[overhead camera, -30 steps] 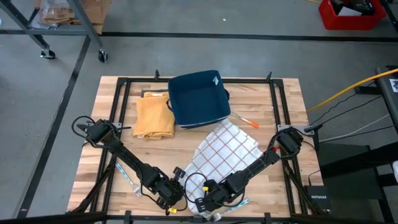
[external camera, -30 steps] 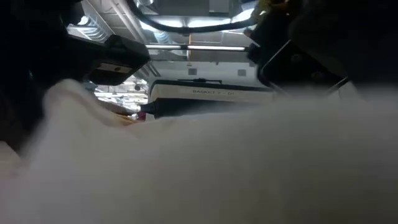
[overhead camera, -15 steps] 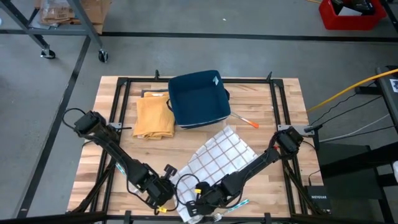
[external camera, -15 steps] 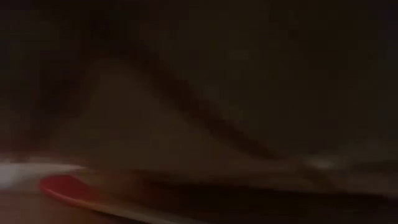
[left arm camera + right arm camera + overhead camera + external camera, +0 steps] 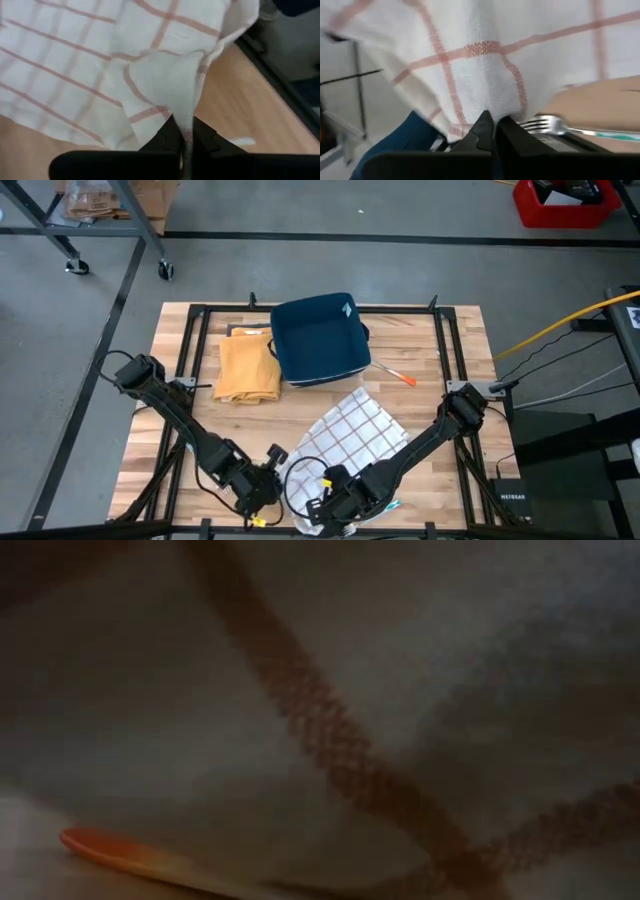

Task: Fold towel
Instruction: Fold the white pattern towel

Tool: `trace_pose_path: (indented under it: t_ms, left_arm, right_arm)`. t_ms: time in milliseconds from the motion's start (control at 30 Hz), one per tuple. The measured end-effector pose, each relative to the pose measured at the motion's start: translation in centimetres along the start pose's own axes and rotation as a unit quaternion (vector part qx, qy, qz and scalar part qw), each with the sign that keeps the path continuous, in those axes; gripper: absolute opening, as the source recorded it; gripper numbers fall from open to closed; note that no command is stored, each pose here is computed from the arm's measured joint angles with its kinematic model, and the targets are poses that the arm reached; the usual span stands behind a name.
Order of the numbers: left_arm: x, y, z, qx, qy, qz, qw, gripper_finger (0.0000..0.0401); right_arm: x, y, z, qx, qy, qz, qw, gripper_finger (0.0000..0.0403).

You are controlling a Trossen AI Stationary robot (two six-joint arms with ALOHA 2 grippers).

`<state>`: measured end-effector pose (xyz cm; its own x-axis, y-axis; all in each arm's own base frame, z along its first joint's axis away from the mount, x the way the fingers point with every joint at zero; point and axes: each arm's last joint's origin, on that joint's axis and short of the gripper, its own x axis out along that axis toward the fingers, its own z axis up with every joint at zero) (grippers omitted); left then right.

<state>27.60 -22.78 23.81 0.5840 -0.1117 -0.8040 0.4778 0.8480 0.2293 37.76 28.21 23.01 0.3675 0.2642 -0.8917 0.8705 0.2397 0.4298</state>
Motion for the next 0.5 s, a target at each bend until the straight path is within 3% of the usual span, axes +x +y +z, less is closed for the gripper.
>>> trace_pose_path:
  t_ms: [500]
  left_arm:
    - [1.7,7.5,1.0,-0.003,-0.034,0.076,0.996,0.0001]
  right_arm:
    - [-1.0,-3.1,1.1,0.050,-0.065,-0.159,0.984,0.0005]
